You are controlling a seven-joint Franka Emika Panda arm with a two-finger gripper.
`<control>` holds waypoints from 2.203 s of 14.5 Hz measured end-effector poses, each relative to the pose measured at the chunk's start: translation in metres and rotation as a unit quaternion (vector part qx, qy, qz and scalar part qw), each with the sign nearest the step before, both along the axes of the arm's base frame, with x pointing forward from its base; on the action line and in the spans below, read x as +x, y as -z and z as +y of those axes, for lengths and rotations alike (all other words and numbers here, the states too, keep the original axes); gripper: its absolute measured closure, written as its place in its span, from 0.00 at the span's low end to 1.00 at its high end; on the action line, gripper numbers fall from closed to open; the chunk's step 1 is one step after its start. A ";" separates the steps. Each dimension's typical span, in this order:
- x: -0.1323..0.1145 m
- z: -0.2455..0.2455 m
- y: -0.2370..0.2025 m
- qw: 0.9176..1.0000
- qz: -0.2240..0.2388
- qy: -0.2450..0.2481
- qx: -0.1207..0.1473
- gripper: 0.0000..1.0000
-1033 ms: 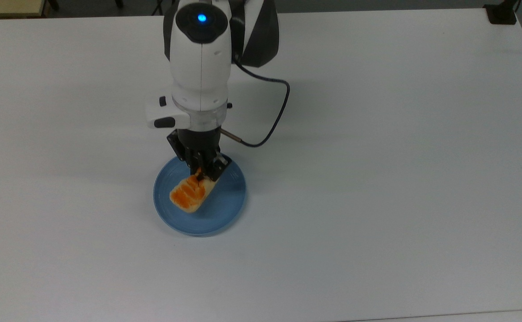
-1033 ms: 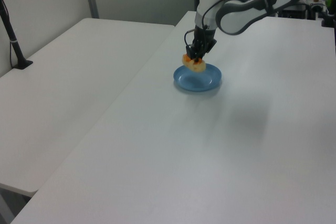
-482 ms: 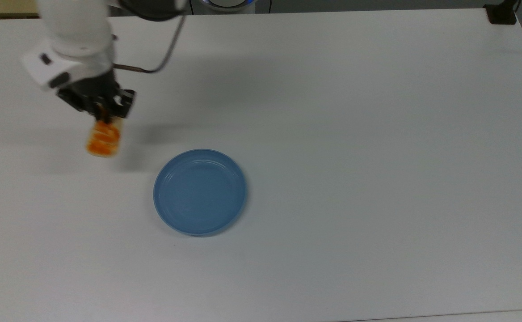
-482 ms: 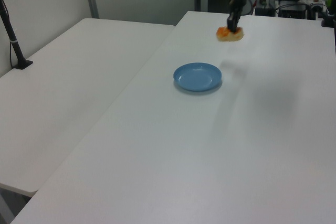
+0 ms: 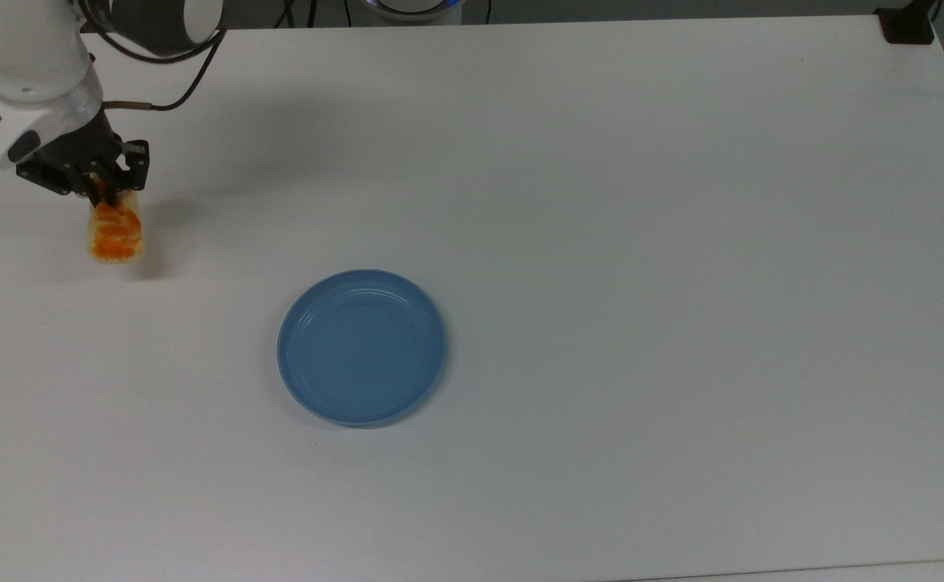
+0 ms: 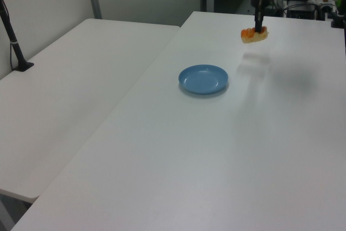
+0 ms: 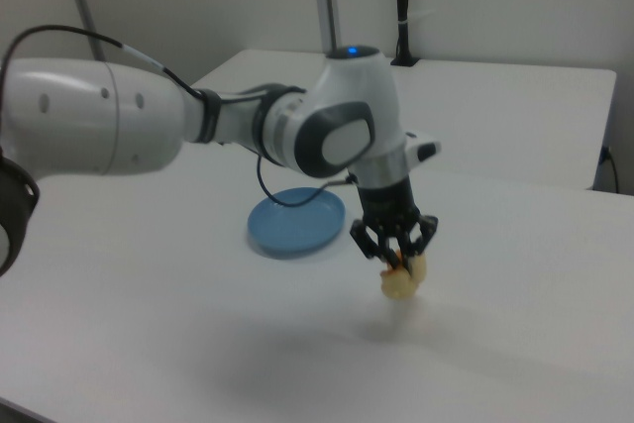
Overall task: Put the bread on the table
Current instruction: 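Lower the bread onto the bare table and open the gripper, then raise the open gripper up away from the bread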
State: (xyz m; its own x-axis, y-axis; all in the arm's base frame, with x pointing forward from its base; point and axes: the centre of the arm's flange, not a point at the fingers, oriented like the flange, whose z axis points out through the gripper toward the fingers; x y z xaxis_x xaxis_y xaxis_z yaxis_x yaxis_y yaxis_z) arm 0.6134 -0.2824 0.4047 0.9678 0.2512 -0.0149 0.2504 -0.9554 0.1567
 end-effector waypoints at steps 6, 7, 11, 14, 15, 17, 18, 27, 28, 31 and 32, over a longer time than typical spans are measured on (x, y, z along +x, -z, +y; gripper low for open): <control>-0.006 -0.040 0.045 0.999 -0.011 -0.029 0.023 0.88; -0.008 -0.046 0.051 0.999 -0.017 -0.028 0.027 0.88; -0.016 -0.059 0.067 0.999 -0.022 -0.024 0.028 0.79; -0.020 -0.066 0.067 0.999 -0.023 -0.018 0.028 0.52; -0.021 -0.066 0.067 0.999 -0.023 -0.017 0.029 0.36; -0.021 -0.066 0.065 0.999 -0.025 -0.015 0.029 0.15; -0.021 -0.066 0.064 0.999 -0.026 -0.010 0.029 0.07; -0.023 -0.063 0.020 0.996 -0.065 0.045 0.050 0.00; -0.024 -0.058 0.004 0.994 -0.068 0.064 0.064 0.00; -0.032 -0.026 -0.075 0.983 -0.061 0.145 0.099 0.00; -0.037 -0.010 -0.106 0.976 -0.058 0.180 0.107 0.00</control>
